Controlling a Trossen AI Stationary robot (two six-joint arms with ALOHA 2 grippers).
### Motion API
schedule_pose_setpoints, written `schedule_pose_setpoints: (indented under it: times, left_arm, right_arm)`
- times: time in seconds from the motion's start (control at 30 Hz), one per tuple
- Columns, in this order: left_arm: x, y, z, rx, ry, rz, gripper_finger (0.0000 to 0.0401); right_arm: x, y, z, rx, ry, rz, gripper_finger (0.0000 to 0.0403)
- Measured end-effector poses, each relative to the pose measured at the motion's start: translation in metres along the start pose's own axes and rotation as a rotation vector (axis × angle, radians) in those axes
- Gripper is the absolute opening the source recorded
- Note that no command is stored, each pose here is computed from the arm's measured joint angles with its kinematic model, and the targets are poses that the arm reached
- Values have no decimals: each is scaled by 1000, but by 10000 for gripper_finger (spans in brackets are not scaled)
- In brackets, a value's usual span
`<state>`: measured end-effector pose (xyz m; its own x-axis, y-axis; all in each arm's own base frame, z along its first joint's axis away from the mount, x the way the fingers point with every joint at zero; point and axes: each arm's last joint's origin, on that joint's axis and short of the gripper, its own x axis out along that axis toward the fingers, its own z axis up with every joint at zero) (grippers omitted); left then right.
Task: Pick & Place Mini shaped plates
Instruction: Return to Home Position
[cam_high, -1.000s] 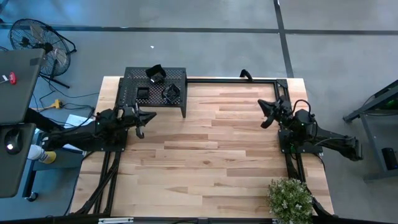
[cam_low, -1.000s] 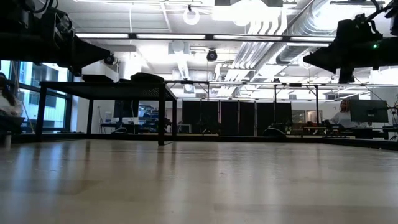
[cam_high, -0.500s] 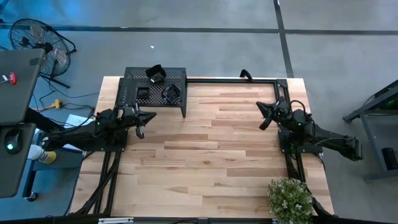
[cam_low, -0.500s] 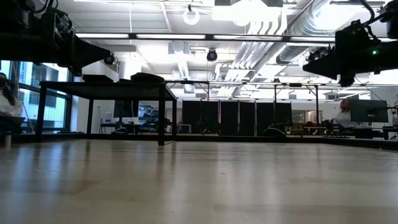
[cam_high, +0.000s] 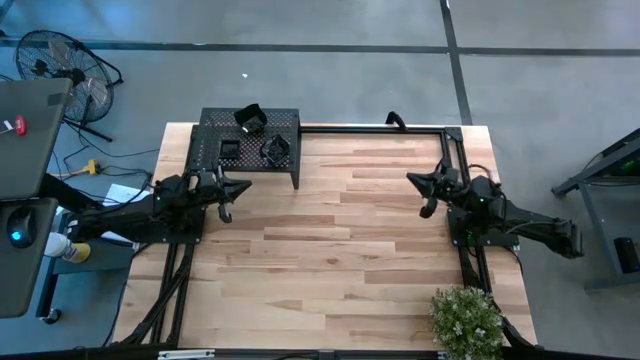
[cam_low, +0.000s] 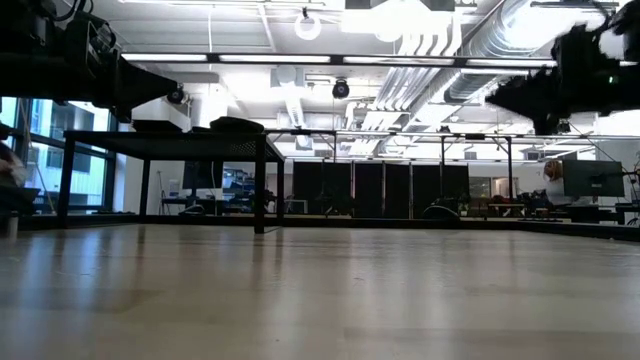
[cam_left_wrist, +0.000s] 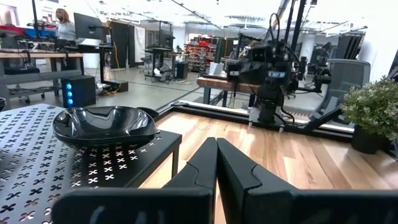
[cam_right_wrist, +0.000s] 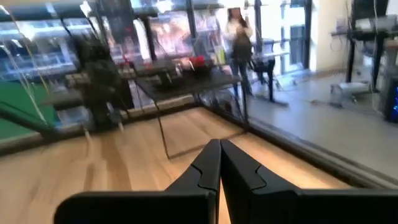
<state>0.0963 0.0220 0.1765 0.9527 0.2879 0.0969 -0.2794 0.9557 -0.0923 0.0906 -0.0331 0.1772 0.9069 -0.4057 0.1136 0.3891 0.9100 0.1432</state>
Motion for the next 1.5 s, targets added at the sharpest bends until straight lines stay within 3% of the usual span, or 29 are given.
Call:
schedule_pose_setpoints:
  times: [0.07,0.33,0.63,0.7,0.93,1.0,1.5]
  left_arm:
    - [0,0,0,0,0,0,1]
    - [0,0,-1,0,10,-1,1]
    - [0,-3,-2,-55,35,-124,1]
    - [0,-2,-2,-54,29,-76,1]
    - [-1,8,-1,-36,-7,271,1]
    - [-2,9,-1,-34,-13,322,1]
    - [-2,10,-1,-32,-14,333,1]
  right_arm:
    - [0,-1,-6,-6,61,-24,3]
    - [0,-4,-4,6,33,-128,3]
    - [0,-5,-5,-45,41,-141,6]
    - [0,-5,-5,-47,41,-142,4]
    - [0,-5,-5,-47,43,-143,4]
    - [0,-4,-5,-47,41,-139,8]
    - [0,-4,-4,-45,29,-138,7]
